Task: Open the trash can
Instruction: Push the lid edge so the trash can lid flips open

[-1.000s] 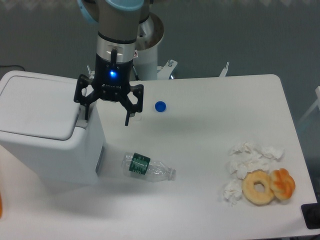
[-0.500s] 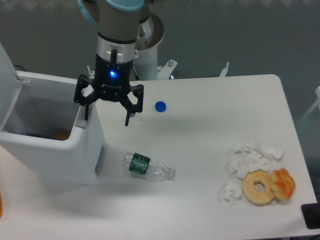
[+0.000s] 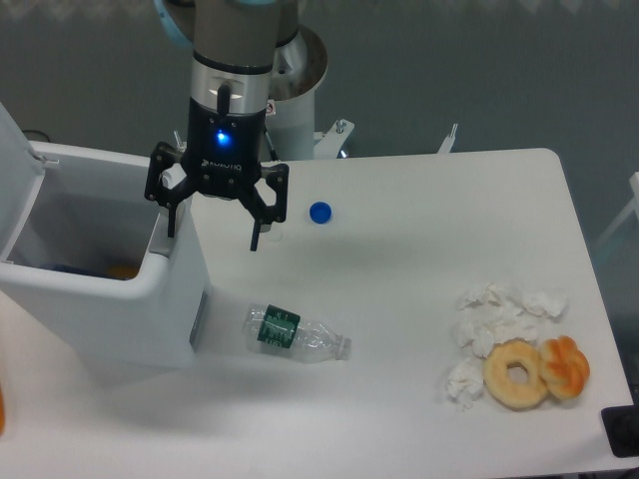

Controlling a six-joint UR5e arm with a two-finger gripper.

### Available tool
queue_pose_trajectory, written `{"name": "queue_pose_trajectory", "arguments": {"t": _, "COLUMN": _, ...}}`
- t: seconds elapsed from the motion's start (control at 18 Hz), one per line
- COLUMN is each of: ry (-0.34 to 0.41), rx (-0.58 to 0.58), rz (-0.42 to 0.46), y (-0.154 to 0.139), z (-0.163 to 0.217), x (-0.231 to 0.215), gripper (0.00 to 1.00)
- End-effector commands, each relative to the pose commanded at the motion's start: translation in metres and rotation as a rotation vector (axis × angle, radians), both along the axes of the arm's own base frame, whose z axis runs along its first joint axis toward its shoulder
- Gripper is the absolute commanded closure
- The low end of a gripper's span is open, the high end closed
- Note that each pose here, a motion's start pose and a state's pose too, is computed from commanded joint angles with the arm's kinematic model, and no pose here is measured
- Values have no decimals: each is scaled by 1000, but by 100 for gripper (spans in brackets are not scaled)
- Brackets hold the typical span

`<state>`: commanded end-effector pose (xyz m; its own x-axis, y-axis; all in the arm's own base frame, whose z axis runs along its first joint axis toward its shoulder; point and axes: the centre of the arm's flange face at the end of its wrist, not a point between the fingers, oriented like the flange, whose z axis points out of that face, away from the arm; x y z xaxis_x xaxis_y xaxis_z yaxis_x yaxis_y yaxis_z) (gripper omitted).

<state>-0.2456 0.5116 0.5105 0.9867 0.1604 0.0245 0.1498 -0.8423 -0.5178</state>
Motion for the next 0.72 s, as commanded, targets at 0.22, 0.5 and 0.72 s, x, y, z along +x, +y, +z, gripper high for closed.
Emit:
{"name": "queue_pose_trajectory", "arguments": {"t": 0.22, "ry": 89, "rx": -62, "rz": -54, "y": -5, "z": -8, "x": -12, "gripper": 0}}
{"name": "queue_pose_trajectory", "arguments": {"t": 0.5, "ry": 243, "rx": -222, "rz": -201, "y": -12, "z": -36, "x": -26, "gripper": 0}}
{"name": "queue_pose_trajectory", "arguments": {"t": 0.72, "ry": 270, "rx": -285, "rz": -240, "y": -23, "z": -52, "x": -32, "gripper": 0}}
